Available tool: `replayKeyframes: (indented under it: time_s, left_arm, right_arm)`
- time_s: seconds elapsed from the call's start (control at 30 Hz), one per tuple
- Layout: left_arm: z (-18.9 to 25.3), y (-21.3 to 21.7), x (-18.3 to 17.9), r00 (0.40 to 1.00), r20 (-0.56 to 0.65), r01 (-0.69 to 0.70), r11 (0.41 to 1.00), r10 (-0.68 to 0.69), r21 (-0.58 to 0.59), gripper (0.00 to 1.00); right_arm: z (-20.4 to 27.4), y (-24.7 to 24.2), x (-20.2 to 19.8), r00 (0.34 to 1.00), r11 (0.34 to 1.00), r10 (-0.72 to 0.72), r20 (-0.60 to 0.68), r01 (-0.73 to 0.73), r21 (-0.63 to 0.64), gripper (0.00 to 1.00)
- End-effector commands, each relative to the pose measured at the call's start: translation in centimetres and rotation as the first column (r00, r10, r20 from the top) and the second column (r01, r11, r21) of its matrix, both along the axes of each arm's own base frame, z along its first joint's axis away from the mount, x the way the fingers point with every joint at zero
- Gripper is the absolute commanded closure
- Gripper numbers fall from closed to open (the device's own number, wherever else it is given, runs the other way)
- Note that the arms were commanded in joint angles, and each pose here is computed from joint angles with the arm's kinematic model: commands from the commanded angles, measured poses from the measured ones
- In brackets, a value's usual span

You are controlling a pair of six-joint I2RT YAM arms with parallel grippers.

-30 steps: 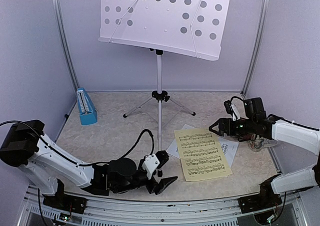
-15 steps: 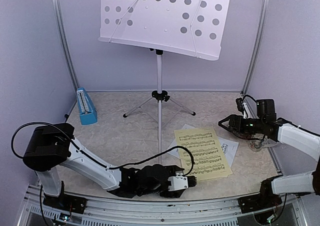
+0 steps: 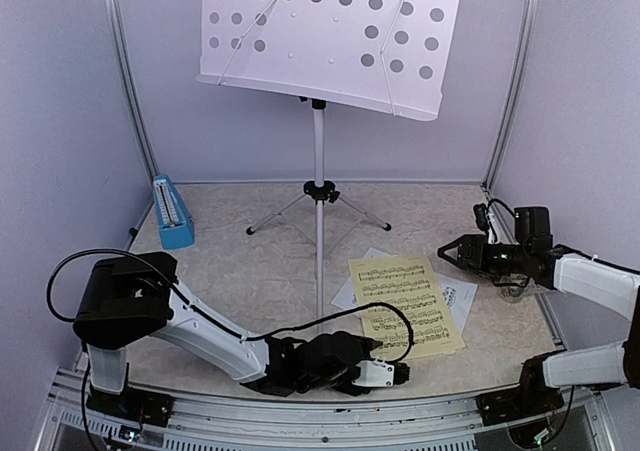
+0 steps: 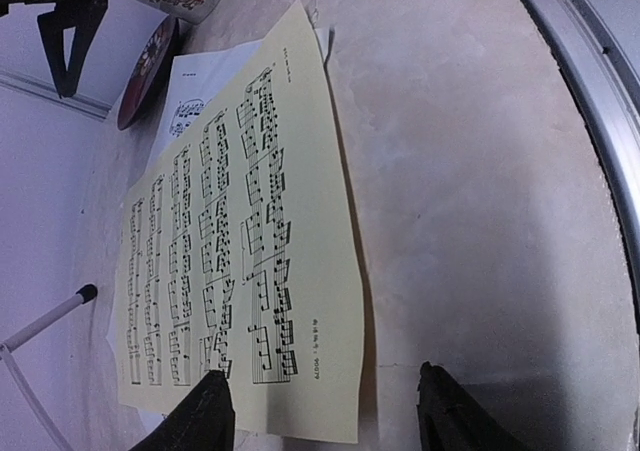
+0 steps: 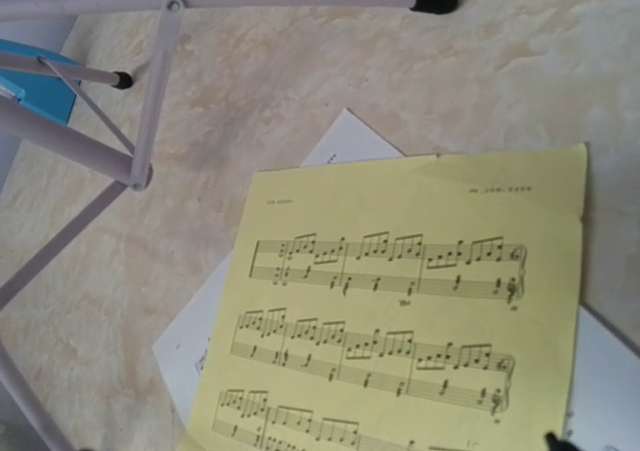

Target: Set up the instrument practice props

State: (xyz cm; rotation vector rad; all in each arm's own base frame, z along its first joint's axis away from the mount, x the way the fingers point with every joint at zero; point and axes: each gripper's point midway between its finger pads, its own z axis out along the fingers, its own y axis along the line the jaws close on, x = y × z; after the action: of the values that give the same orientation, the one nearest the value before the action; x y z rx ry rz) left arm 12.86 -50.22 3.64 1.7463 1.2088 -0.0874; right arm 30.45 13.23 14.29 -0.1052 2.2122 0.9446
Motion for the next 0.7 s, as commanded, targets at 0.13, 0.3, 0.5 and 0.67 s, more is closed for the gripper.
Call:
replayKeyframes:
  time_s: [0.13,0.3,0.5,0.67]
  left_arm:
    - [-1.6,-0.9,1.5,0.991,0.134,-0.023,0.994,0.008,0.104,0.45]
    - [-1.9,-1.4,2.2,0.988,0.152,-0.041,0.992,0.023,0.118,0.51]
    - [-1.8,-1.3,2.6,0.987,0.153,-0.063,0.991,0.044,0.121,0.78]
    - [-1.1,-0.6,0.2,0.998,0.05,0.023,0.994,-0.029,0.104,1.0]
  right_arm:
    - [1.0,-0.5,0.4,1.0,0.999,-0.013,0.028,0.012,0.031,0.06]
    - [1.9,-1.1,0.4,0.998,0.999,-0.026,0.059,0.024,0.036,0.06]
    - [2.2,-1.8,0.0,0.996,0.998,-0.054,0.072,0.051,0.039,0.06]
    - [2.2,-2.5,0.0,0.994,0.996,-0.077,0.081,0.074,0.04,0.06]
